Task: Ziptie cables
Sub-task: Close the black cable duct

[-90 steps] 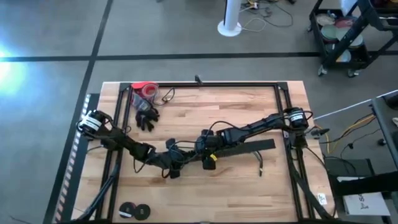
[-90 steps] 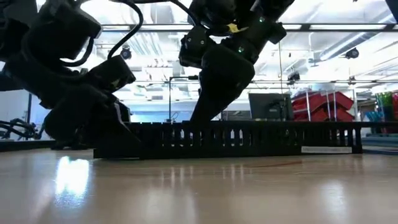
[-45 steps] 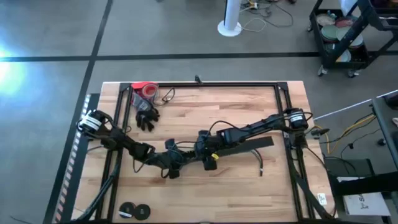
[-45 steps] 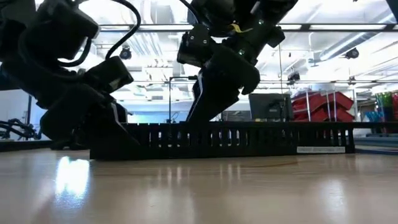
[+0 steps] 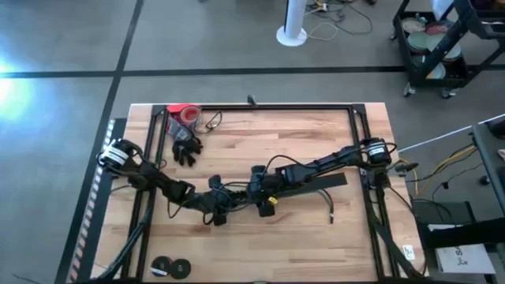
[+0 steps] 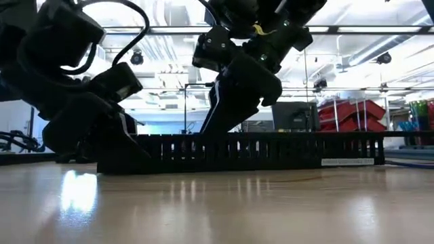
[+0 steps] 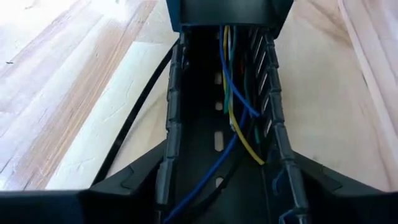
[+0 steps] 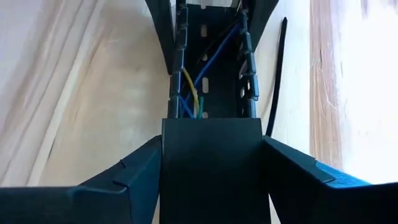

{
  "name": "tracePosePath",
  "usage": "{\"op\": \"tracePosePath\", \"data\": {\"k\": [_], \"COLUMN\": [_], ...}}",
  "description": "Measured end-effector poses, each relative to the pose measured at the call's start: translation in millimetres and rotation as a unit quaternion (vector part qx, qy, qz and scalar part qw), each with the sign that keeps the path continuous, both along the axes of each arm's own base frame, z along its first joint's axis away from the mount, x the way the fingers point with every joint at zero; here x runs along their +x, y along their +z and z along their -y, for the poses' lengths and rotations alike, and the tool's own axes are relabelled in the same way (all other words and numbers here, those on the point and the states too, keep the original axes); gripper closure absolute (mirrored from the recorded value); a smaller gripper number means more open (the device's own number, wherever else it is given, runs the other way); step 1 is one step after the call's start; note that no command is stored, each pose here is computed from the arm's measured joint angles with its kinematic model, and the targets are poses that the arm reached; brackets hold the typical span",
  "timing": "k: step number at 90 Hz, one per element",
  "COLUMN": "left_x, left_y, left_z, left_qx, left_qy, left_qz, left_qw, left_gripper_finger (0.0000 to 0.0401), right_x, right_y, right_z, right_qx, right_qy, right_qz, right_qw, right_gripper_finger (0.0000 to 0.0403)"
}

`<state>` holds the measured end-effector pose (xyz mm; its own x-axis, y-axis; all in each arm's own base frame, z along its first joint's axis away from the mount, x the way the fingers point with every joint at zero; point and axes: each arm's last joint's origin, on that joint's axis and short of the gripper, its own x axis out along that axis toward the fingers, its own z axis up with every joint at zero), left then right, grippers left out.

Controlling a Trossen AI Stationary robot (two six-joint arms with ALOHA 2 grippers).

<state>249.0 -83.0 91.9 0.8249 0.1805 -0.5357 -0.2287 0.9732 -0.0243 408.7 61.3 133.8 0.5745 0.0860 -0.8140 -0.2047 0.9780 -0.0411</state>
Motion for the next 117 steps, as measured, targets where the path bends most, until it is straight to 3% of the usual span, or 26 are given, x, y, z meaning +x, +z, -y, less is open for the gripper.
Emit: {"op": "tracePosePath", "data": {"k": [28,67,117], "left_x": [0.8,1.8,-3.1], "left_y": [1.2,2.0,0.0], "left_z": [0.6,1.9,-0.2], "left_qx": [-0.003,0.003,-0.014], "left_qy": [-0.005,-0.012,0.003], "left_qz": [0.011,0.012,0.019], "left_qw": [1.0,1.0,1.0], "left_gripper_finger": [0.0183,0.0183,0.0177], "right_x": [5.6,6.5,3.9], "right_y": [-4.9,-8.8,-2.3], "right_z": [-7.1,1.3,-1.2], "right_qx": [0.003,0.022,0.016], "right_qy": [0.012,-0.076,-0.092], "right_qz": [0.03,0.028,0.034], "right_qw": [0.999,0.996,0.995], "right_gripper_finger": [0.0178,0.0179,0.0185]}}
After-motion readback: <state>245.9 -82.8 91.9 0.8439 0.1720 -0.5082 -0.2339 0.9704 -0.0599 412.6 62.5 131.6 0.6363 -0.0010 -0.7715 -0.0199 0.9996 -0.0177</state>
